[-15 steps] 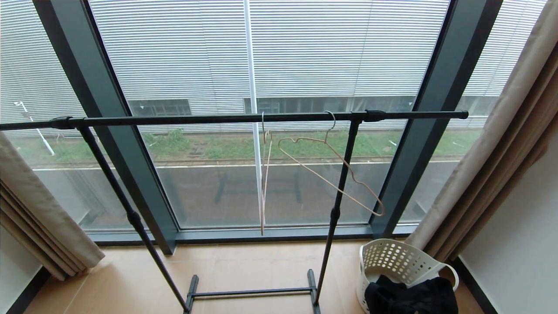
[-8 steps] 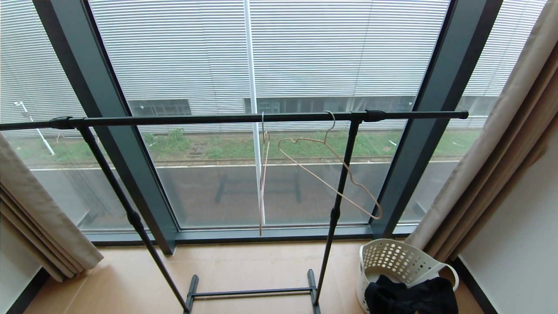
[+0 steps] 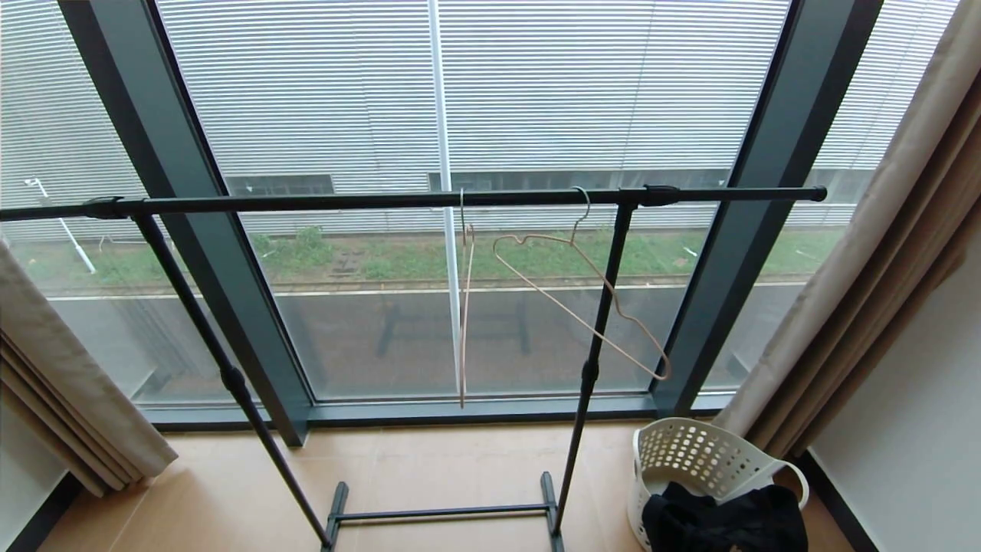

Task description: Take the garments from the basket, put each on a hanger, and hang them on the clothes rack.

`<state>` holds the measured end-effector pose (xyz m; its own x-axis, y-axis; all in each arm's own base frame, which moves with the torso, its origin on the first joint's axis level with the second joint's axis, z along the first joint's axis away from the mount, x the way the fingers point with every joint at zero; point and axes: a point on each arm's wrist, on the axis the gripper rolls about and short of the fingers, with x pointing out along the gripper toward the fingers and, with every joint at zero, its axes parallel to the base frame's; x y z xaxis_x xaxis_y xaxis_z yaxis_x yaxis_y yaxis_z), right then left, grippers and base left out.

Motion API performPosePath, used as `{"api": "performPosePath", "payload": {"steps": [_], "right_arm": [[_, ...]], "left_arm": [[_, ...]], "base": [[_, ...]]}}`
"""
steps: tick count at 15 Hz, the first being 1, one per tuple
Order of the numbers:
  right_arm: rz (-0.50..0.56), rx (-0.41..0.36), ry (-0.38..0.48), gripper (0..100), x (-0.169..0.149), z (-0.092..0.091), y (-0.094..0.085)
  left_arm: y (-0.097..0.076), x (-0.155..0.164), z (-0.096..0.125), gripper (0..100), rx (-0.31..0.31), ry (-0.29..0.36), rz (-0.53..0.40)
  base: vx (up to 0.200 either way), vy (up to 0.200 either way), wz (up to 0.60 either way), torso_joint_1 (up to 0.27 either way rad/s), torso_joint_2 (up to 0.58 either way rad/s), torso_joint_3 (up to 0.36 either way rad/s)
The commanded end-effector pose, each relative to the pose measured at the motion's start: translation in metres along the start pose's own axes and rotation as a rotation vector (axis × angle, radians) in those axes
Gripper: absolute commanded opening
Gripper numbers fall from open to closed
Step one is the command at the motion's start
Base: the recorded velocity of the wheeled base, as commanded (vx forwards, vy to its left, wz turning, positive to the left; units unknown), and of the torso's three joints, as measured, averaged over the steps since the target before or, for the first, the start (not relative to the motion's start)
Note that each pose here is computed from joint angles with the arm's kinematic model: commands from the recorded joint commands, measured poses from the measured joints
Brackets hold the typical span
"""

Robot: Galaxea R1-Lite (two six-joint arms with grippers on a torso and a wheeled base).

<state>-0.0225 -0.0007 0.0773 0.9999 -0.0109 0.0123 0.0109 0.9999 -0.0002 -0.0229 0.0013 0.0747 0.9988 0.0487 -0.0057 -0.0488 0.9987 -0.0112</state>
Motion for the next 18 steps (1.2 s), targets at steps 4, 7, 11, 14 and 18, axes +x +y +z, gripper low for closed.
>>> {"api": "performPosePath", "payload": {"steps": [4,7,11,14,18], "right_arm": [[0.000,0.002,0.000,100,0.0000,0.0000,0.0000],[0.000,0.003,0.000,100,0.0000,0.0000,0.0000],[0.000,0.003,0.000,100,0.0000,0.0000,0.0000],[0.000,0.003,0.000,100,0.0000,0.0000,0.0000],[0.000,0.003,0.000,100,0.0000,0.0000,0.0000]], "left_arm": [[0.0000,0.0001,0.0000,100,-0.001,0.002,-0.001],[-0.0001,0.0001,0.0001,100,-0.001,0.000,0.000],[0.0000,0.0001,0.0000,100,-0.001,0.002,-0.001],[0.0000,0.0001,0.0000,100,-0.001,0.002,-0.001],[0.0000,0.0001,0.0000,100,-0.001,0.002,-0.001]], "base": [[0.000,0.000,0.00,-0.145,0.34,0.182],[0.000,0.000,0.00,-0.152,0.34,0.181],[0.000,0.000,0.00,-0.161,0.36,0.196],[0.000,0.000,0.00,-0.170,0.39,0.219],[0.000,0.000,0.00,-0.214,0.51,0.282]]}}
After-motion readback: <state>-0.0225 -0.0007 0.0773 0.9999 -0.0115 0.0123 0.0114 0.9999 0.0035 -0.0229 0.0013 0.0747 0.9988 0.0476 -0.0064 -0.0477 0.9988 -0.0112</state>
